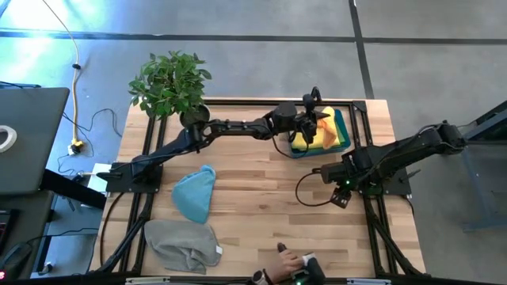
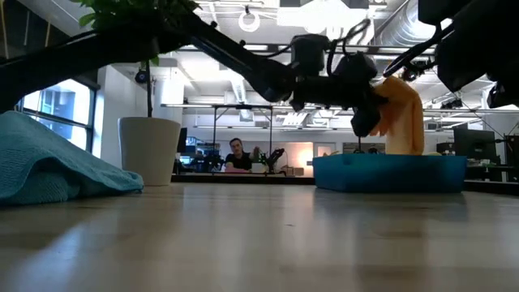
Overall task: Fold microfiber towels
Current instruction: Put the orange microfiber cloth into the blue bin
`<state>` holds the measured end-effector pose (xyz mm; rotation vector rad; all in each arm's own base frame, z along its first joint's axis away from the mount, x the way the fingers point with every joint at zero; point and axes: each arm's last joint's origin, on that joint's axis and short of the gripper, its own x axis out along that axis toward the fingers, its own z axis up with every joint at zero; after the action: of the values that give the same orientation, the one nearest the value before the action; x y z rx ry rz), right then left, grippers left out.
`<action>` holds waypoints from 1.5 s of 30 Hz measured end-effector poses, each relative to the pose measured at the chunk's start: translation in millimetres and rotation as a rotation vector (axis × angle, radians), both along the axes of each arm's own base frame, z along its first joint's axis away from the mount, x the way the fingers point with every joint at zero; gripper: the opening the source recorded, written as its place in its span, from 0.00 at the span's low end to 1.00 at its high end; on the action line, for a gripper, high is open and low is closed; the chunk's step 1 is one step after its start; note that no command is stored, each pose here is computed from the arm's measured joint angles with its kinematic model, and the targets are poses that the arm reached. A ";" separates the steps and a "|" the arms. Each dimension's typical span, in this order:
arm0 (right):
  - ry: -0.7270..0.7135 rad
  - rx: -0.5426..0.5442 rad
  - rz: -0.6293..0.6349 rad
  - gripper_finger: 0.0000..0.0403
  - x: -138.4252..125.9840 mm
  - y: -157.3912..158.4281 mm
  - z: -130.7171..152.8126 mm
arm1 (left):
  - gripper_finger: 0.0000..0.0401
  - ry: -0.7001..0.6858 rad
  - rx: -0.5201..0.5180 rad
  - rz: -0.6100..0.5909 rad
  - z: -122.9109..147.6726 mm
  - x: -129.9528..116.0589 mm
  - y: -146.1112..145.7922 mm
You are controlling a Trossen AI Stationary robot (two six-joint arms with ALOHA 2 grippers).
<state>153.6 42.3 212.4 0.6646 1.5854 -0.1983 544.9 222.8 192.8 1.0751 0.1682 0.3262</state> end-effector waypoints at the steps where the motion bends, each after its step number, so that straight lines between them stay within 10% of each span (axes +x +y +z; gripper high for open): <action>1: -0.005 -0.001 0.001 0.33 0.4 0.0 0.0 | 0.03 0.004 0.018 0.005 -2.2 1.0 2.0; 13: -0.103 -0.036 0.026 0.33 8.2 0.1 0.6 | 0.03 -0.111 -0.043 0.025 9.6 -3.7 16.0; 27: -0.152 -0.031 0.041 0.33 12.3 1.0 1.3 | 0.03 0.395 -0.047 0.263 -35.7 -15.6 28.1; 45: -0.172 -0.082 0.071 0.33 12.8 -0.4 1.1 | 0.02 0.585 0.001 0.114 -32.2 -12.3 -3.8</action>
<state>166.4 41.9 213.4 0.5459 1.4256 -0.1491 532.7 219.0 160.6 1.1413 0.7528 0.1050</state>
